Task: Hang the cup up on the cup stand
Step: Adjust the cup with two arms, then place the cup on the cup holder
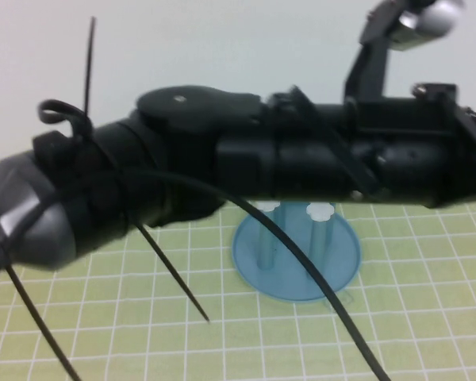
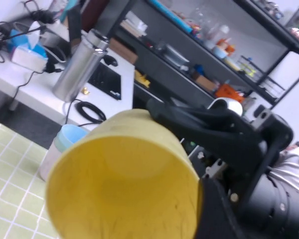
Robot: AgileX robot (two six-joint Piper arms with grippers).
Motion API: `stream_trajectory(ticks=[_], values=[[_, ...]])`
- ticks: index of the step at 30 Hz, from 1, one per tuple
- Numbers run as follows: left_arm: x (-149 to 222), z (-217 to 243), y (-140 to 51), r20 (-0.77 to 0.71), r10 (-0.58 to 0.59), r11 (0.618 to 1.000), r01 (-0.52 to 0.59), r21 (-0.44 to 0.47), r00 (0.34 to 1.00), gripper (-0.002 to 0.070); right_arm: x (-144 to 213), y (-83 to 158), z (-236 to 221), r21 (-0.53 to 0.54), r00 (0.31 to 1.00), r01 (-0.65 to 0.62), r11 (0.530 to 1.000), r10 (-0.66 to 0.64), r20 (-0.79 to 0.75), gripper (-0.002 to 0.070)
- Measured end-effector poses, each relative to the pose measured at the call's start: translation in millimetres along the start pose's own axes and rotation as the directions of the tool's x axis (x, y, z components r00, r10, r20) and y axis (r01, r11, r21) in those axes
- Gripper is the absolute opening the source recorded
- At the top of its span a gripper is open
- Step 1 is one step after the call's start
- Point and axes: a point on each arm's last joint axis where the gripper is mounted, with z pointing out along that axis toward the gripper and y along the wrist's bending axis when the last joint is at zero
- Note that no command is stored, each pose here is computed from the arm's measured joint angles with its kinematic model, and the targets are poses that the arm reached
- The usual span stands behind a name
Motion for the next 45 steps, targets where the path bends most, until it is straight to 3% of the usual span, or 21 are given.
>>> stream_trajectory(ticks=[7,10,12,14,19,23,30,36,40,45], values=[[-17.3,-28.5,13.1,0.027,-0.028,1.0,0.028,0.003,0.999,0.035,-2.1,-0.8,0.7,0.01,0.997,0.071,0.997,-0.071,0.022,0.0591],[-28.4,-43.0,10.5,0.063,-0.024,1.0,0.025,-0.018,0.998,0.026,-1.6,-2.0,3.6,0.022,0.996,0.092,0.996,-0.092,0.017,0.0591],[-36.8,-54.4,5.0,0.09,0.002,1.0,0.001,-0.03,0.996,0.0135,-0.1,-3.4,8.0,0.037,0.993,0.115,0.993,-0.115,-0.002,0.0591],[-42.5,-64.8,-2.2,0.094,0.036,0.998,-0.031,-0.049,0.995,0.0062,2.8,-1.0,14.8,0.043,0.985,0.173,0.984,-0.171,-0.036,0.0591],[-51.5,-89.6,-22.6,0.063,0.137,0.981,-0.126,-0.145,0.989,0.0008,13.3,15.5,40.5,0.007,0.927,0.348,0.937,-0.344,-0.149,0.0591],[-51.0,-107.6,-35.2,-0.03,0.209,0.94,-0.209,-0.268,0.977,0.0001,20.2,29.5,73.8,-0.034,0.841,0.501,0.865,-0.496,-0.218,0.0591],[-49.8,-135.3,-59.4,-0.149,0.288,0.813,-0.324,-0.484,0.946,-0.0001,35.1,46.8,145.8,-0.189,0.621,0.7,0.688,-0.718,-0.316,0.059],[-49.1,-147.9,-71.1,-0.208,0.336,0.738,-0.394,-0.547,0.919,-0.0001,46.1,33.5,213.5,-0.297,0.467,0.757,0.582,-0.8,-0.377,0.059],[-46.7,-153.4,-73.2,-0.244,0.321,0.709,-0.403,-0.579,0.915,-0.0001,49.9,21.7,248.7,-0.355,0.373,0.787,0.504,-0.848,-0.377,0.059],[-37.7,-162.3,-77.5,-0.243,0.337,0.673,-0.414,-0.613,0.909,-0.0001,53.0,0.7,279.4,-0.393,0.299,0.801,0.452,-0.871,-0.39,0.059]])
